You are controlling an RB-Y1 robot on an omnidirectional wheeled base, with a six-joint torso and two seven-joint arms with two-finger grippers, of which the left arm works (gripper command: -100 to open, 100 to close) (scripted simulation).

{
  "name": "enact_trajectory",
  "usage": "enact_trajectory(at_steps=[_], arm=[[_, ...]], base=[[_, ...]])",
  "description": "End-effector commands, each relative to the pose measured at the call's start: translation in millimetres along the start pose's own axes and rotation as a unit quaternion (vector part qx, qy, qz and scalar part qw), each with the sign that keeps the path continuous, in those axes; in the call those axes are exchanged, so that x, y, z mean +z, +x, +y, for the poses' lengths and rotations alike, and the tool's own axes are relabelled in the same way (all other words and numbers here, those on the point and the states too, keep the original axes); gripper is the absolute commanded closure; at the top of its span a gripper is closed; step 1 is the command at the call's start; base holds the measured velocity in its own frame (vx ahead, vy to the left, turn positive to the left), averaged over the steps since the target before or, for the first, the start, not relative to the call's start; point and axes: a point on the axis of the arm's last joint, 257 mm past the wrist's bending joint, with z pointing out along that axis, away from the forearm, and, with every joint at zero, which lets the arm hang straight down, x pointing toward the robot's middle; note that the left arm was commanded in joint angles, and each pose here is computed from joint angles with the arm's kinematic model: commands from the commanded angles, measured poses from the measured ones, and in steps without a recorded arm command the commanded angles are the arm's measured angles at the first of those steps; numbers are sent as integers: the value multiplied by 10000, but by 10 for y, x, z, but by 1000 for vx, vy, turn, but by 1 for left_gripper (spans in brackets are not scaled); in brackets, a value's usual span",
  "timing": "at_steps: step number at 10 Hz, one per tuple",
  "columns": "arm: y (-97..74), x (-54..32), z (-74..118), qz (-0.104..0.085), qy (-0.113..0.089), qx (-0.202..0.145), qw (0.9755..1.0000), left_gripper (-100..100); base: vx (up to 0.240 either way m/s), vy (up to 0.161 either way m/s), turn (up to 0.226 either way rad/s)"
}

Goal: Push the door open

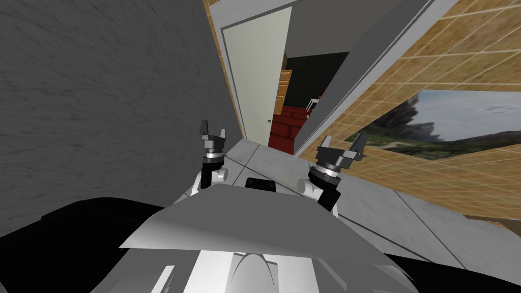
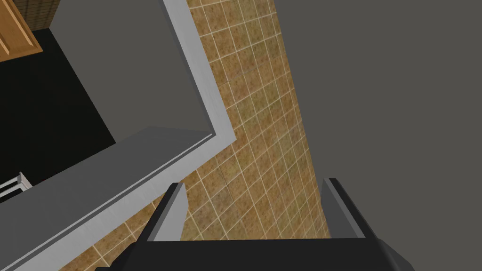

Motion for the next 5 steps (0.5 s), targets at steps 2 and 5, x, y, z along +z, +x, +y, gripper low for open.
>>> enact_trajectory(at_steps=[2, 5], arm=[[51, -19, 174, 80, -108, -39, 9999, -100], [105, -44, 360, 158, -226, -81, 9996, -100]], base=[[105, -5, -4], [117, -7, -4]])
